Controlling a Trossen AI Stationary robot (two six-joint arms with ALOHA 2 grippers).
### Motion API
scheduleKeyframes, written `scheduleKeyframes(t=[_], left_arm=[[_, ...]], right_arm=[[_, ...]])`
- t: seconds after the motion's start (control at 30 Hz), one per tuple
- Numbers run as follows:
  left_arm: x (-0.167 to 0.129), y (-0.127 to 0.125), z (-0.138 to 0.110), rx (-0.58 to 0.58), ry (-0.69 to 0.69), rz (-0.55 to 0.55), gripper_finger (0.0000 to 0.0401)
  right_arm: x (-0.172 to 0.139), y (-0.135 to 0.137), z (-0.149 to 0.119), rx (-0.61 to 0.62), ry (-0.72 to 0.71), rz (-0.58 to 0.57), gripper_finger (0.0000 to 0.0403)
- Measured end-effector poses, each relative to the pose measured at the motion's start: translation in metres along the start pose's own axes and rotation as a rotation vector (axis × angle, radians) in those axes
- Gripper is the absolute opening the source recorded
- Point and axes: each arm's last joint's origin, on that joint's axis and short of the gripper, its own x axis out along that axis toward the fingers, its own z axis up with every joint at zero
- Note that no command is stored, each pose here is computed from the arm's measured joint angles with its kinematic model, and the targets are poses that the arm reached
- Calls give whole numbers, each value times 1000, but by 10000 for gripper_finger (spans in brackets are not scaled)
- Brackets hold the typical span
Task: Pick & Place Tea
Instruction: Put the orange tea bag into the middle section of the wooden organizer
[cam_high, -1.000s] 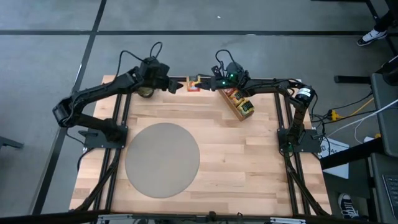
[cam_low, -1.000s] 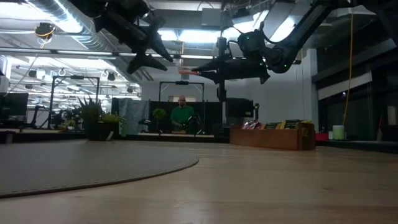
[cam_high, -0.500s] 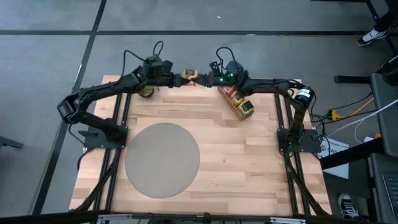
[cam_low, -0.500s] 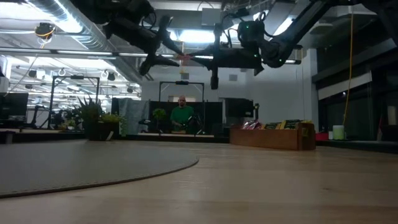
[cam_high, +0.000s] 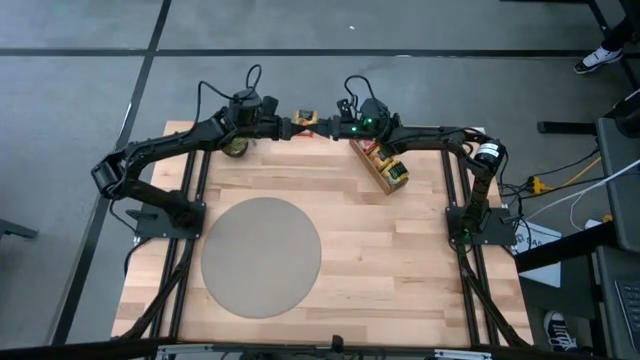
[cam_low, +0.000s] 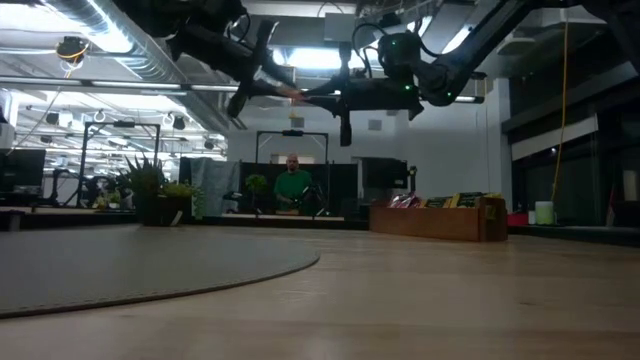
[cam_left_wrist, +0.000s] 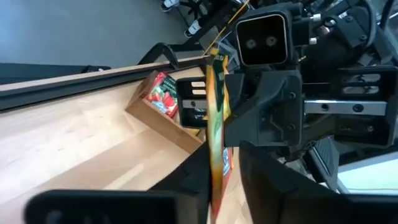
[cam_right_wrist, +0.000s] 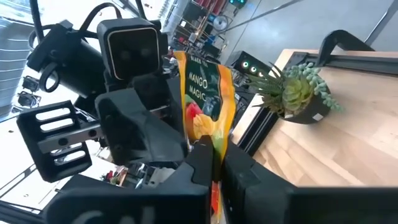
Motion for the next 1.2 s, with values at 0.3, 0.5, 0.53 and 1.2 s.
scheduleKeyframes(t=[0.3, 0.5, 0.53, 1.2], left_arm=[[0, 1, 0, 32, 3, 8, 9], [0, 2, -3, 89, 52, -4, 6], [0, 2, -4, 97, 70, -11, 6], [-3, 5, -14, 131, 233, -65, 4]], right_arm=[[0, 0, 0, -6, 6, 4, 12], [-2, -2, 0, -42, 75, 33, 41], [-3, -2, 0, -41, 89, 37, 50], [-11, -7, 5, -81, 254, 126, 92]])
